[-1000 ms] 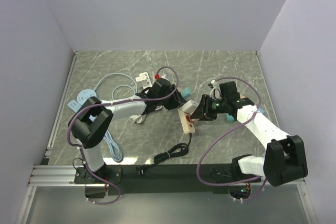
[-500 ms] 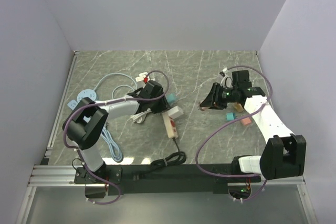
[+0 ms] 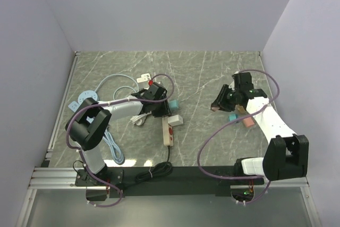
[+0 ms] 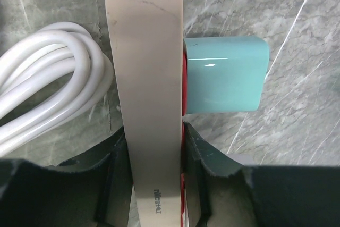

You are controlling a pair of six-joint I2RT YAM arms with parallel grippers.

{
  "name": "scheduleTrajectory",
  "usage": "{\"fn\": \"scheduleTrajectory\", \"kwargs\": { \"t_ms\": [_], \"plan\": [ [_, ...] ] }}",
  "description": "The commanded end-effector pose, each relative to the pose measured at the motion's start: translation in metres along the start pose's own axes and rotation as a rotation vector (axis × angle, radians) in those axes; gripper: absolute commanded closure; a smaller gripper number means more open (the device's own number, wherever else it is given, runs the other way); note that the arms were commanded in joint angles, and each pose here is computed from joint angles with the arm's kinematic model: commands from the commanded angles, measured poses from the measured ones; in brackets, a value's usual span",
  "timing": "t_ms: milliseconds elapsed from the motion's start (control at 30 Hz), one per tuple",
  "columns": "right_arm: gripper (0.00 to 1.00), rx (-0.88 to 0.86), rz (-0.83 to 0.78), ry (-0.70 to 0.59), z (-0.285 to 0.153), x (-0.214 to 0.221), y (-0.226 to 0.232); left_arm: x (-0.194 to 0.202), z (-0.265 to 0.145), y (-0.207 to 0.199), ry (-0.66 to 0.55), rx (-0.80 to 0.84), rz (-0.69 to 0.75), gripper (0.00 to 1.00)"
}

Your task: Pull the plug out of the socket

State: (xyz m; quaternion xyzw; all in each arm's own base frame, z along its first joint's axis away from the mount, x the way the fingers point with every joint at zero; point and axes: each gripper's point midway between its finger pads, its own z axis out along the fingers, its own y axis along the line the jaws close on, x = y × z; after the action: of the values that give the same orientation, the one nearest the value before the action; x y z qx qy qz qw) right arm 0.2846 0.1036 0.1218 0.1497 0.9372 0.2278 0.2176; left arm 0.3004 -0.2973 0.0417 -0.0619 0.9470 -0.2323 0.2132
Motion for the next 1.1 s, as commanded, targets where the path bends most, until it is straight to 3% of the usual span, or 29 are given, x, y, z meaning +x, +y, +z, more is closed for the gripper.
{"fn": "scheduleTrajectory", "kwargs": {
  "t_ms": [0,200,433,533,567,633,667,767,900,1067],
  "plan": [
    [1.00,0.146,0.133,-0.183,0.007,-0.051,-0.029,-0.022,-0.025,-0.038,-0.056,0.128,0.021,0.99],
    [1.00,0.277,0.278,-0.273,0.023,-0.096,-0.075,-0.018,-0.031,-0.043,-0.044,0.161,0.014,0.99],
    [1.00,0.317,0.367,-0.255,0.046,-0.114,-0.110,-0.014,-0.036,-0.045,-0.038,0.172,0.017,0.99],
    [0.79,0.311,0.383,-0.245,0.048,-0.114,-0.116,-0.012,-0.036,-0.043,-0.036,0.168,0.020,0.99],
    [0.62,0.296,0.380,-0.236,0.048,-0.114,-0.113,-0.012,-0.035,-0.042,-0.034,0.164,0.021,0.99],
    [0.49,0.291,0.376,-0.214,0.048,-0.110,-0.112,-0.011,-0.034,-0.042,-0.031,0.165,0.022,0.99],
    [0.35,0.284,0.372,-0.209,0.046,-0.109,-0.109,-0.010,-0.033,-0.042,-0.025,0.163,0.024,0.99],
    [0.11,0.265,0.365,-0.208,0.036,-0.107,-0.101,-0.010,-0.029,-0.043,-0.018,0.166,0.027,0.99],
    [0.08,0.228,0.332,-0.232,0.012,-0.108,-0.086,-0.011,-0.028,-0.044,-0.014,0.169,0.034,0.99],
    [0.07,0.044,0.184,-0.220,-0.015,-0.084,-0.030,-0.009,-0.025,-0.046,-0.005,0.179,0.043,0.99]
  ]
}}
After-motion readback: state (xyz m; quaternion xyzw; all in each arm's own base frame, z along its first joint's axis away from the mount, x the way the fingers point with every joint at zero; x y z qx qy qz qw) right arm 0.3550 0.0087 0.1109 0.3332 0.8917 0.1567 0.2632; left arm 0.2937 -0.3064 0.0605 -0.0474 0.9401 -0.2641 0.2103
